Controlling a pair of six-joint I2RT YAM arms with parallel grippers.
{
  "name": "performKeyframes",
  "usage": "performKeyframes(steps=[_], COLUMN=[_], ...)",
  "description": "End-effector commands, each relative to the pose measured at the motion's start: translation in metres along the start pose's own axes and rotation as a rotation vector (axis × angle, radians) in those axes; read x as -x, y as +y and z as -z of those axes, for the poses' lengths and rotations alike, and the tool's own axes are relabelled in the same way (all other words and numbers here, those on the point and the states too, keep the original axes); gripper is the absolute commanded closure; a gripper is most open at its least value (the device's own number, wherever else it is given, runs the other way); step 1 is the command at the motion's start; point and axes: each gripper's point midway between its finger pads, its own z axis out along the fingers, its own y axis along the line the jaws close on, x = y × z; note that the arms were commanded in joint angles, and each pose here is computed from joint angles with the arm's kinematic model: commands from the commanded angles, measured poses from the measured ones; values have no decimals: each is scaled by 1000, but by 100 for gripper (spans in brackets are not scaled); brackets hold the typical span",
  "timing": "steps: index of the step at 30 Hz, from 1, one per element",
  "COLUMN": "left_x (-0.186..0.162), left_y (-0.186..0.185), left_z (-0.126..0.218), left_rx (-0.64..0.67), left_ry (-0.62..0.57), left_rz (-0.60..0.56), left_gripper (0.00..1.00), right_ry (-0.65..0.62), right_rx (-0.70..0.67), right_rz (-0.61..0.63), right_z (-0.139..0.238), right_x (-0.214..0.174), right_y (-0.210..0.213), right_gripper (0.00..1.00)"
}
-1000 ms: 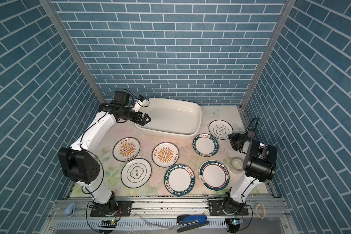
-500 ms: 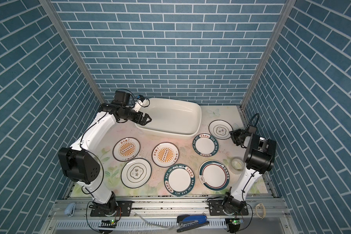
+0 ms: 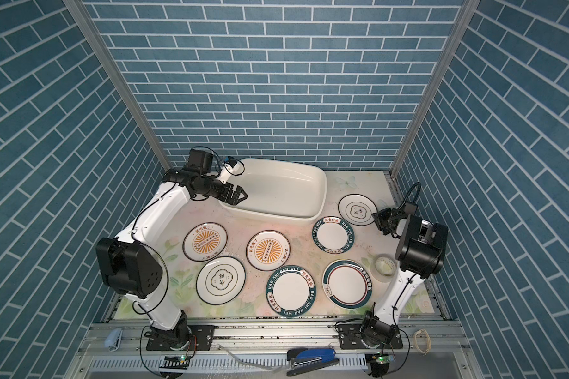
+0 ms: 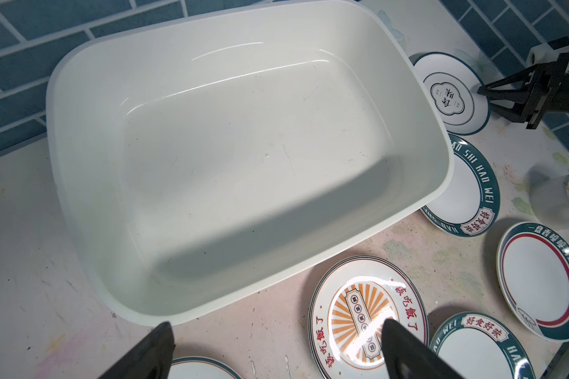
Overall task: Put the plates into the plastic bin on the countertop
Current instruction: 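Grip the rim of the plate with the cloud-shaped logo using the right gripper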
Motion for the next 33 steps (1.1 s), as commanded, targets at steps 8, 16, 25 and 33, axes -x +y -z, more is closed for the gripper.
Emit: performKeyframes(steps=[8,16,25,33], left_x=[3,4,8,16], left_y=[-11,-14,-16,-16], left_z=[9,11,16,23], left_rx=[-19,-20,-15,-6], left_ry=[-25,-29,-40,-58], left_rz=[-10,-17,-27,-25], left_gripper=[0,1,0,0], right_ry=[94,88,37,-23], right_rx=[-128,-102,-27,60], right_rz=[-56,-43,3,17], right_z=[-13,-12,-1,19], right_x=[-30,-28,-17,-2], right_y=[-49,-43,-16,22], right_gripper=[87,99,100,100])
